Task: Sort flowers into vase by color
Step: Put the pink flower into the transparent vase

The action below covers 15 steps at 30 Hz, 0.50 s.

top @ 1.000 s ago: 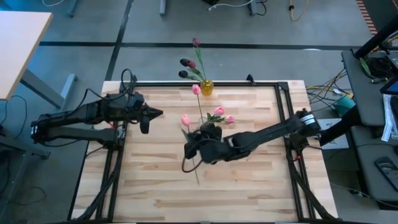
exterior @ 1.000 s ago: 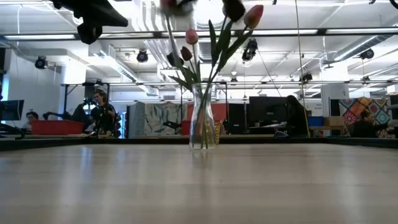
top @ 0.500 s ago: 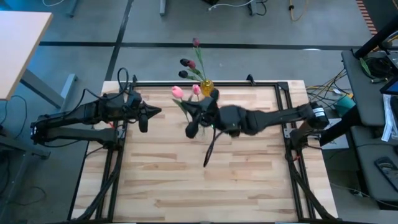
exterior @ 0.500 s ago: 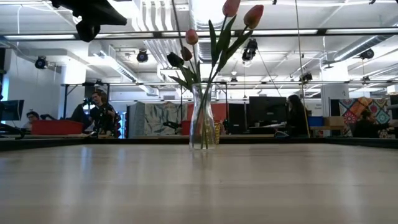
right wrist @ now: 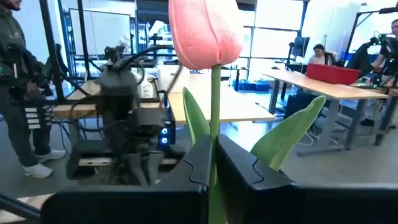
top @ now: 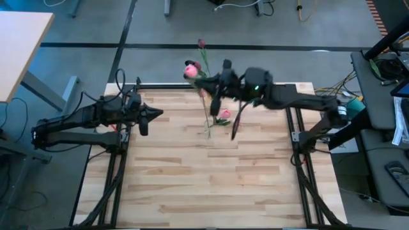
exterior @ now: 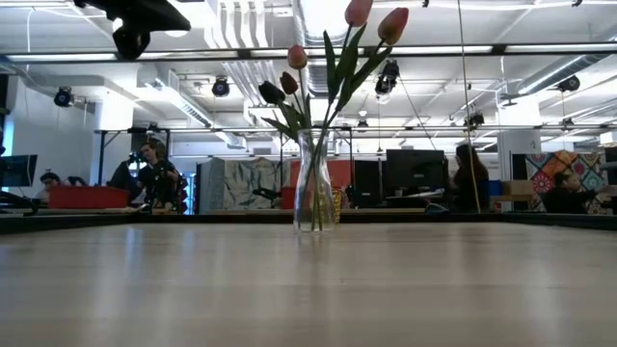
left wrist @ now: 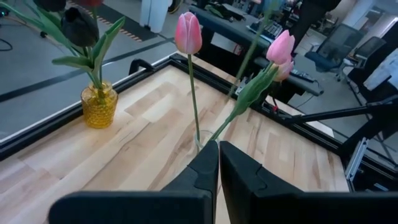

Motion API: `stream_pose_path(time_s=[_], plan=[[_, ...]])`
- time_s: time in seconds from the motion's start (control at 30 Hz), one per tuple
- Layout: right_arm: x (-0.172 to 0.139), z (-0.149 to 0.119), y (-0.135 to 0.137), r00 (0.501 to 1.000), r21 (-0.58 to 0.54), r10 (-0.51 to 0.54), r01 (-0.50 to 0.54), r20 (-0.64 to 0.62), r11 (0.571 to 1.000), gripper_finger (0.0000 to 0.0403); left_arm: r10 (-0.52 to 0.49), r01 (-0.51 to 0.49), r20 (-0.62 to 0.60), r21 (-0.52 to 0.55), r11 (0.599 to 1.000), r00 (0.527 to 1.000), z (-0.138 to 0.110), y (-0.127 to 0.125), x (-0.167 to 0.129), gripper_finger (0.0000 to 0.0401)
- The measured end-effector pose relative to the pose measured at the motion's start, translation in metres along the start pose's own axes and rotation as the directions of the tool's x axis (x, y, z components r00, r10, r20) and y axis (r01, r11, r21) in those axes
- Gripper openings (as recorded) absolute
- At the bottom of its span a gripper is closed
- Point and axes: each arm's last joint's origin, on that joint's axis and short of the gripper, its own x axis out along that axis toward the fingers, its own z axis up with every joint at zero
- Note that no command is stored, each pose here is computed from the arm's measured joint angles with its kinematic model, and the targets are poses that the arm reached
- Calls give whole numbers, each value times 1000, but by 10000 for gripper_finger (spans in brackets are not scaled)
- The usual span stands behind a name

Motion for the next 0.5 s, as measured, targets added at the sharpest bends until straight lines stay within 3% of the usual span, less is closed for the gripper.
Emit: stream_pose_path(time_s=[0.27, 0.5], plan=[[-14, -6, -45, 992, 45, 128, -128, 6, 991, 9, -3, 3, 6, 4, 1000, 1000, 0, 0, -2, 0], [-16, -25, -82, 952, 119, 286, -298, 109, 947, 9, -6, 6, 14, 4, 1000, 1000, 1, 0, -2, 0]])
